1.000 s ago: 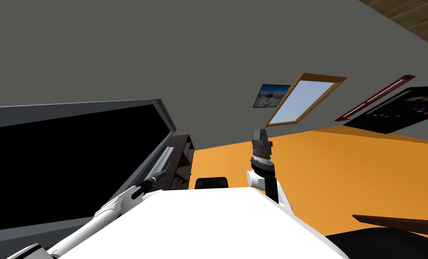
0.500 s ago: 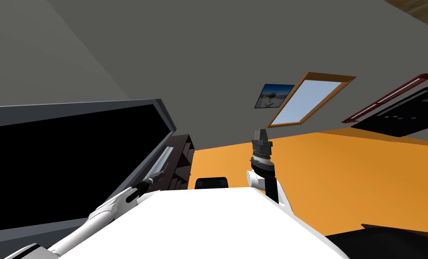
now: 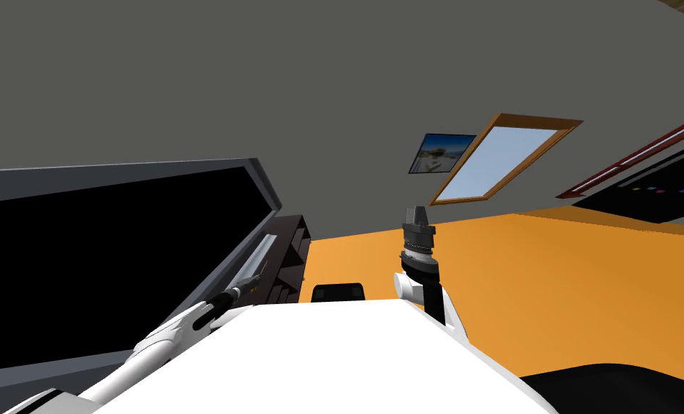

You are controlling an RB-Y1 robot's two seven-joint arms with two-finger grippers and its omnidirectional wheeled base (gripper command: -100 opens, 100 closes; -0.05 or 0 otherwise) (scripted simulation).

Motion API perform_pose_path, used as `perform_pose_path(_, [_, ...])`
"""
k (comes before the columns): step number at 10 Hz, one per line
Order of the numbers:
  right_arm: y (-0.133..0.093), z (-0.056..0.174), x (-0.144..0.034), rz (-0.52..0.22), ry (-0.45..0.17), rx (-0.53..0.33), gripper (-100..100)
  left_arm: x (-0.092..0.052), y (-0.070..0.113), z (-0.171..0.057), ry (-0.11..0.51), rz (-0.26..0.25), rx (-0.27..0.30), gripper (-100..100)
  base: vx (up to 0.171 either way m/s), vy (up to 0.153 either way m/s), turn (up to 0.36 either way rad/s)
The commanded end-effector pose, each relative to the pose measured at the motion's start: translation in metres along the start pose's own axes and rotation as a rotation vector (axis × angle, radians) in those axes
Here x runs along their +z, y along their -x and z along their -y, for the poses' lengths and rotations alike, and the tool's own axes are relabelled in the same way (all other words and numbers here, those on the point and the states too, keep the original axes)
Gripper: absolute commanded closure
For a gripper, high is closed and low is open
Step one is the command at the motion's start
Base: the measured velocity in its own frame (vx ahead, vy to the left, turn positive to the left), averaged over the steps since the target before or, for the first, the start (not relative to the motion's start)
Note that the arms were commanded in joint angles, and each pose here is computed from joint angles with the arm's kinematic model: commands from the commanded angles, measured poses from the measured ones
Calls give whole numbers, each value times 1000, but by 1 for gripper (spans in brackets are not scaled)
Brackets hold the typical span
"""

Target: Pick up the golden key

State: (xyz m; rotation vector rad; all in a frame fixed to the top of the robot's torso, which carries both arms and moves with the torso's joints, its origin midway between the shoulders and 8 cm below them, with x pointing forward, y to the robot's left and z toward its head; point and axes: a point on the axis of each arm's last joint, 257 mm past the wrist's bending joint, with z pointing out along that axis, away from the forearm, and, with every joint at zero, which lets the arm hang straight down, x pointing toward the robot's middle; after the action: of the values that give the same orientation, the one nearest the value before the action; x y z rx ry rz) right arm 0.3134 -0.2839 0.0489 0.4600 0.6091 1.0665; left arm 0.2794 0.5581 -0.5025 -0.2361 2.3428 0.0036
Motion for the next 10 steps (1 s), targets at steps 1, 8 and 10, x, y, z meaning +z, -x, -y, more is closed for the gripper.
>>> perform_pose_path(1, [0, 0, 0, 0, 0, 0, 0, -2, -4, -1, -12, -13, 3, 100, 37, -45, 60])
perform_pose_path(8, [0, 0, 0, 0, 0, 0, 0, -13, -28, -9, -43, -85, 13, 100, 23, -33, 34])
perform_pose_path(10, [0, 0, 0, 0, 0, 0, 0, -13, -26, -9, -41, -80, 2, 0, 2, -3, -2])
